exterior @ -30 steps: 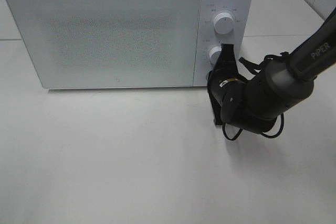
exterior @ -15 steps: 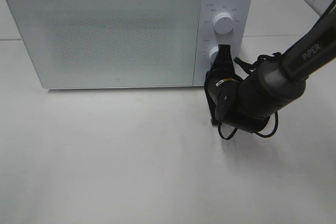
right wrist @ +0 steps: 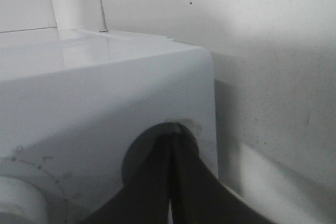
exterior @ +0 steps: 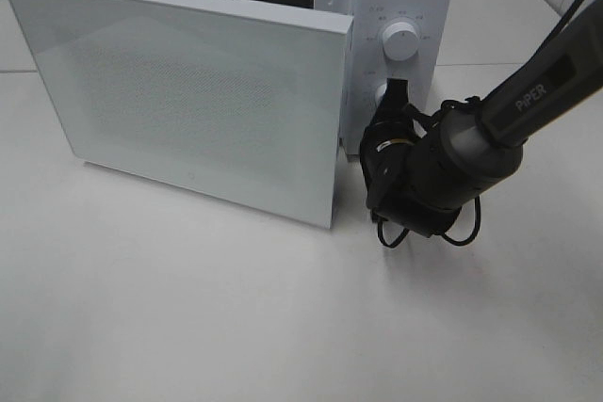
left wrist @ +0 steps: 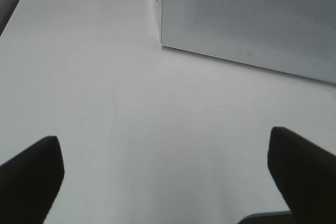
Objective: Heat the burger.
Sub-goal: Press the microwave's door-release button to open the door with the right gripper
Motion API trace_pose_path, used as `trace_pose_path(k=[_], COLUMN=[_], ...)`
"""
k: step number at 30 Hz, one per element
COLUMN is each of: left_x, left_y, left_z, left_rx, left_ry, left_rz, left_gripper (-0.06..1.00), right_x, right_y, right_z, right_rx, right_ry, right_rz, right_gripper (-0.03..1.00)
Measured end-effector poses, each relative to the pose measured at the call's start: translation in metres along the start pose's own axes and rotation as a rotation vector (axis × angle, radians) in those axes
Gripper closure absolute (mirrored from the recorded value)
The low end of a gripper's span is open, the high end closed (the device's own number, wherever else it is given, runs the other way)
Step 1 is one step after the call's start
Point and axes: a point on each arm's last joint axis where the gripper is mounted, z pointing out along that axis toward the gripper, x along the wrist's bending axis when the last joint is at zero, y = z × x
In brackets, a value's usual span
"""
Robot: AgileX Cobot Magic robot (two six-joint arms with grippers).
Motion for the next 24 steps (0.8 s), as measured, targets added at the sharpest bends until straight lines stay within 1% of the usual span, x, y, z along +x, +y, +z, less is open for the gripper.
trace_pose_path(k=[9,13,19,20,24], left_x=[0.0000,0.0000,0.0000,0.0000,0.0000], left_y=[0.0000,0.0000,0.0000,0.0000,0.0000], left_z=[0.0000,0.0000,0.0000,0.0000,0.0000], left_rx=[0.000,0.000,0.000,0.000,0.000], left_ry=[0.000,0.000,0.000,0.000,0.000], left_rz=[0.000,0.000,0.000,0.000,0.000], left_gripper=[-0.03,-0.03,-0.03,-0.03,-0.03], right_x=[0.0004,0.0006,0.0047,0.0063,0.0079], right_y=[-0.0006,-0.0009,0.0015,0.0028,0.0032], right_z=[0.0000,-0.0005,-0.0032,-0.0035,-0.0040], right_rx=[-0.005,-0.001,0.025,0.038,0.052], right_ry=[-0.001,-0.007,-0.040,-0.063,-0.076], right_rz=[-0.001,-0.024,-0.033,-0.032,-0.049], right_gripper=[0.96,0.96,0.96,0.96,0.96])
